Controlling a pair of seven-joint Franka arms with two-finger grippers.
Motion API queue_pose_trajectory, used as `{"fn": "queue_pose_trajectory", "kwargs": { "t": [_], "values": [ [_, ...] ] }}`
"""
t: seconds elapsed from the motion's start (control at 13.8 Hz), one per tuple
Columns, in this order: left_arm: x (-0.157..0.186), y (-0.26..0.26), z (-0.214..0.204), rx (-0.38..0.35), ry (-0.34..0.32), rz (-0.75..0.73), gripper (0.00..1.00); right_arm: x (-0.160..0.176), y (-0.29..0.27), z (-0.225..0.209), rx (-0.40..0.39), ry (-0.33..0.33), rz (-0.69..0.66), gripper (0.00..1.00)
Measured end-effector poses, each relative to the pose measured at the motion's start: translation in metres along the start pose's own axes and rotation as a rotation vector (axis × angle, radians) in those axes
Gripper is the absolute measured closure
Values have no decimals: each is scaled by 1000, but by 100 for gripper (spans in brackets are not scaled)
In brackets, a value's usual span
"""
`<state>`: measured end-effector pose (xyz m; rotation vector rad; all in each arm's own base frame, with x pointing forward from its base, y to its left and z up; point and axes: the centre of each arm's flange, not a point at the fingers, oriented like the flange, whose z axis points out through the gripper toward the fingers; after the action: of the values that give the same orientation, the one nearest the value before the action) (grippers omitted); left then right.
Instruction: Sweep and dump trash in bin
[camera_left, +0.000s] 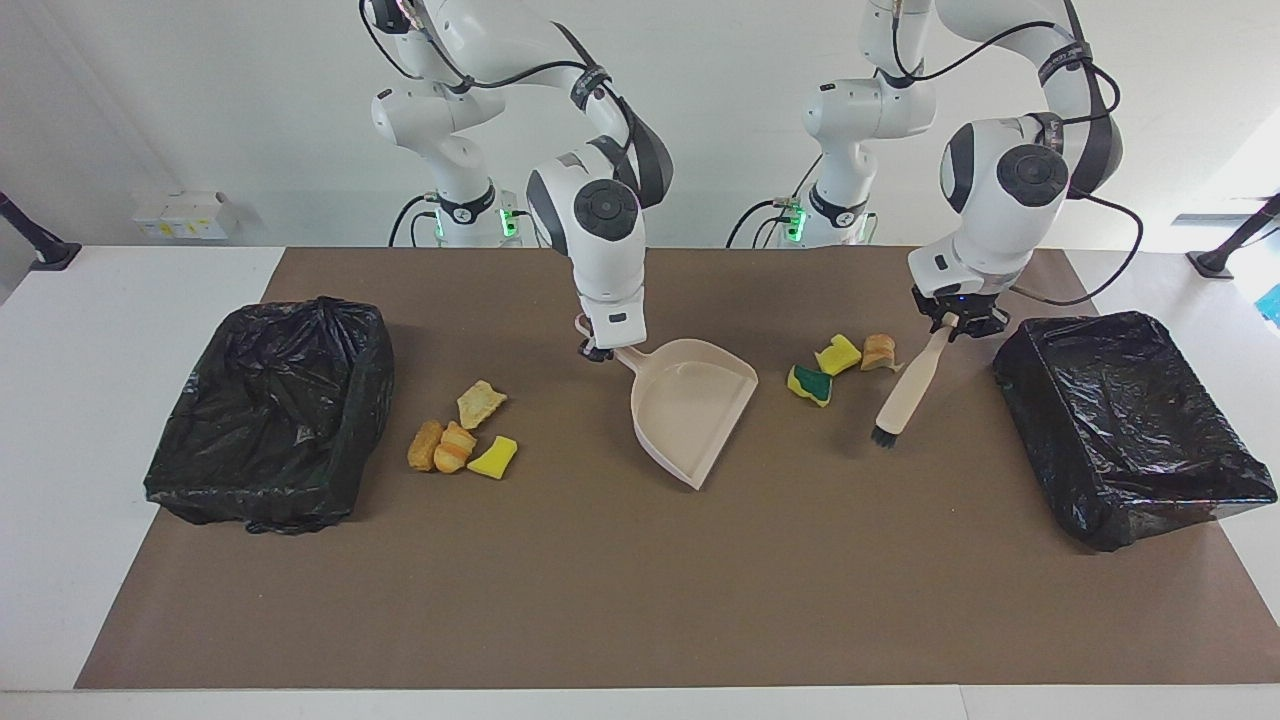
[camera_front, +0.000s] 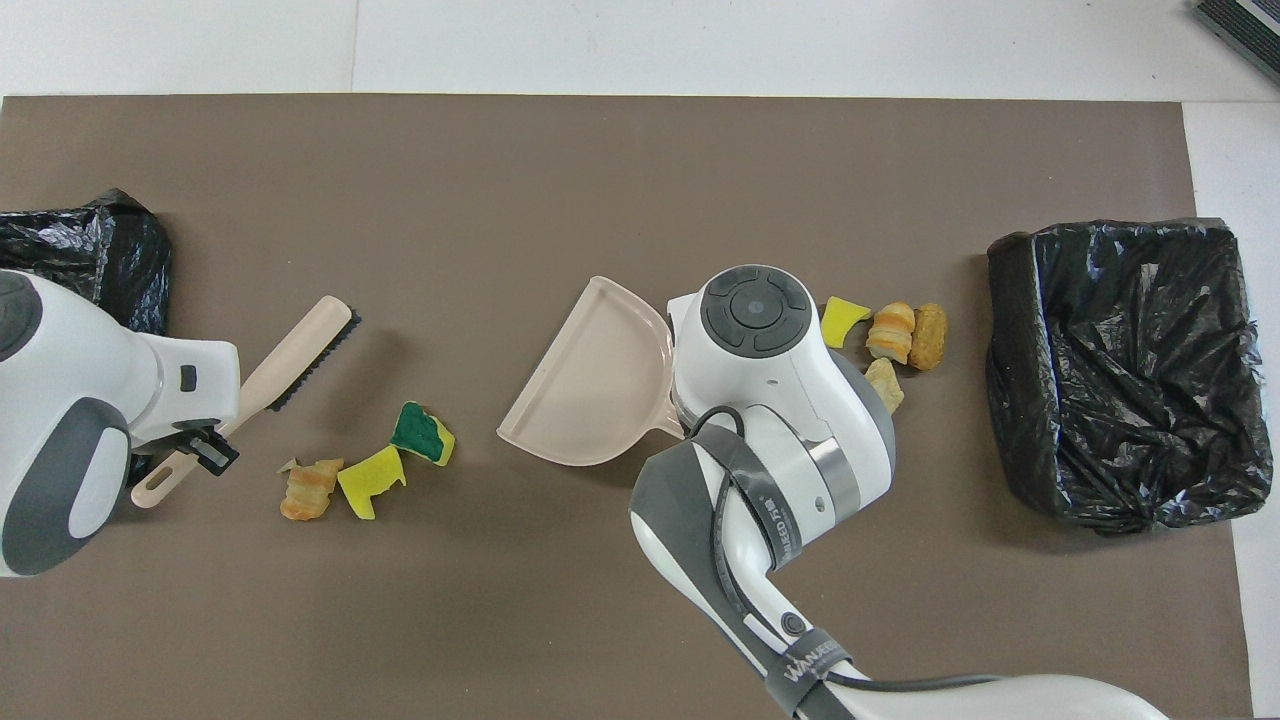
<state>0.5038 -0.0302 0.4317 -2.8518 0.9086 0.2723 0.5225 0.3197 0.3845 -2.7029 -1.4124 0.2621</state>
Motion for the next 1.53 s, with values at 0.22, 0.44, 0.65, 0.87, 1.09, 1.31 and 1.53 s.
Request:
{"fn": "queue_pose_trajectory", "kwargs": {
  "t": [0.22, 0.44, 0.65, 0.87, 1.09, 1.31, 1.53],
  "values": [
    [-22, -27, 8, -23, -32, -343, 74, 3, -3, 5, 0, -7, -41, 69],
    [-42, -41, 16, -45, -100, -634, 74, 7, -16, 10, -7, -25, -217, 69],
    [-58, -26, 25, -59, -181, -680, 74, 1, -16, 17, -16, -53, -374, 69],
    [-95, 16, 55, -66, -188, -701, 74, 1, -23, 20, -67, -69, -425, 69],
    [-107, 73, 69, -34, -158, -749, 74, 9, -42, 21, -100, -77, -473, 69],
    [-76, 134, 74, -27, -117, -774, 74, 22, -79, 25, -112, -82, -506, 69],
    [-52, 161, 79, -77, -73, -793, 74, 22, -80, 27, -115, -79, -505, 69]
  ]
}}
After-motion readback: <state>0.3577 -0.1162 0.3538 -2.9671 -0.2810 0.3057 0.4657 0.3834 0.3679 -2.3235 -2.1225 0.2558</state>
